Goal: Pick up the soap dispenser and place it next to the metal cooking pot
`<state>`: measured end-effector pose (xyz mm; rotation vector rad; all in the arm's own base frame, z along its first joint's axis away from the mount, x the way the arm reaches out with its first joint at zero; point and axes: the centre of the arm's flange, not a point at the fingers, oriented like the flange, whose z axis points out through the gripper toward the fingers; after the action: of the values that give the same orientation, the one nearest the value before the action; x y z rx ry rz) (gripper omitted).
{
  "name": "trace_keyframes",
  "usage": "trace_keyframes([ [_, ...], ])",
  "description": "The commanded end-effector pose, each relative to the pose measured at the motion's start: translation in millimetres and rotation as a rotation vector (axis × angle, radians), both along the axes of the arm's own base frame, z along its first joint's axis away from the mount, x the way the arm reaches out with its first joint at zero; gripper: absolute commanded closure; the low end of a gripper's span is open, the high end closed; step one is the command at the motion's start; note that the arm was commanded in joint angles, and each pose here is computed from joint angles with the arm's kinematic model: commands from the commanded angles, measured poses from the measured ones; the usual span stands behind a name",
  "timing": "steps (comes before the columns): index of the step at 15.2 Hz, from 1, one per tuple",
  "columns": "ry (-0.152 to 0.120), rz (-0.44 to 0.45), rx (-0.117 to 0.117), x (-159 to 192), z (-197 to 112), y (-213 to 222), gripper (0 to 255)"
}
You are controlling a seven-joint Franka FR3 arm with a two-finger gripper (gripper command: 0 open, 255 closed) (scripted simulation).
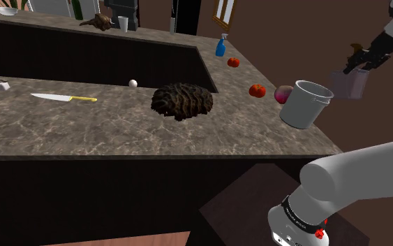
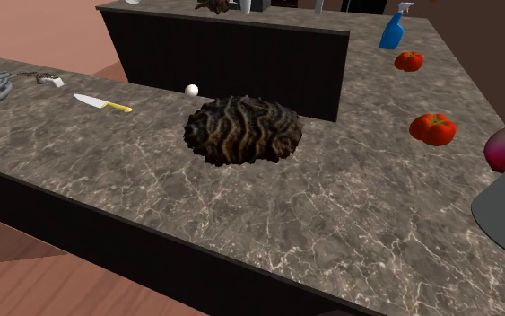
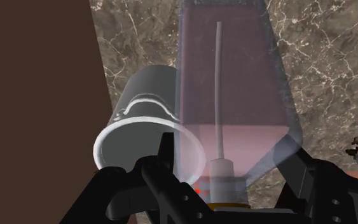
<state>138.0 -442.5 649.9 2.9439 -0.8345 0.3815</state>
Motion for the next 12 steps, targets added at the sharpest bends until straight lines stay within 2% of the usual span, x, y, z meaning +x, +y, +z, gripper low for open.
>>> trace_keyframes([
  [1,0.001,0.002,-0.002,-16,1,-21,255],
  [12,0.001,0.002,-0.002,-100,1,-140,255],
])
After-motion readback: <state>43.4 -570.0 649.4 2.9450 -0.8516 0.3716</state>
